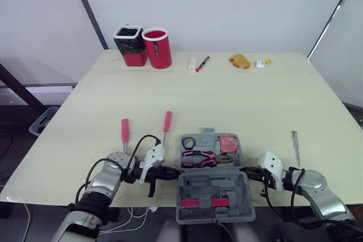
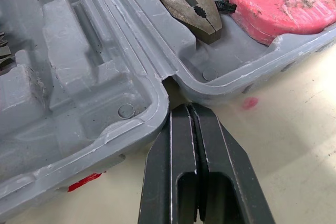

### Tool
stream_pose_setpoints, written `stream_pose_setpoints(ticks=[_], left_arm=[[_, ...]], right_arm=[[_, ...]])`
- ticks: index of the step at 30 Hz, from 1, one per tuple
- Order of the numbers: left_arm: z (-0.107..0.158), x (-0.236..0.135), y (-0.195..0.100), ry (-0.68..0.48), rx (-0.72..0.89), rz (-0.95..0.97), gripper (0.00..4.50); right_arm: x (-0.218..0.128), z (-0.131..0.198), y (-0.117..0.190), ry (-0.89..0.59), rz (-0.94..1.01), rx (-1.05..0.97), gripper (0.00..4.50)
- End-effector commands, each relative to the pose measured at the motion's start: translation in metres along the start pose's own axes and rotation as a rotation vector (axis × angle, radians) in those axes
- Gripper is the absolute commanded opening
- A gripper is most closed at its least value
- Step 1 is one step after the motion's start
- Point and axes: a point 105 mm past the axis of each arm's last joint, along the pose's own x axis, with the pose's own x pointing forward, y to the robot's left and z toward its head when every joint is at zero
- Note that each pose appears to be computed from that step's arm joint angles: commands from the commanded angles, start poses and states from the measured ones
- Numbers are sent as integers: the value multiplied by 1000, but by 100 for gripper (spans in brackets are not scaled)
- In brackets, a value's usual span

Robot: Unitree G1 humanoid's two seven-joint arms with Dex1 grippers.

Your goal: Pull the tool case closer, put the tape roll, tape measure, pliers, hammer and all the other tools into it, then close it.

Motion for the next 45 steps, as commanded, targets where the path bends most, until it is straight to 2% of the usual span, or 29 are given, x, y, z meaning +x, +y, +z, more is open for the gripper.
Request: stream_pose_setpoints(ticks=[1, 22, 36, 45], left_arm=[[-2, 13, -6, 1, -27, -30, 10], [16, 19, 18, -68, -40, 110, 10], [23, 10, 44, -64, -29, 202, 10], [21, 4, 47, -55, -27, 210, 10]], right_arm=[[3, 9, 4, -35, 21, -22, 1], [5, 17, -11, -66, -29, -28, 1], [12, 27, -27, -106, -89, -39, 1], [21, 30, -31, -117, -91, -46, 1]])
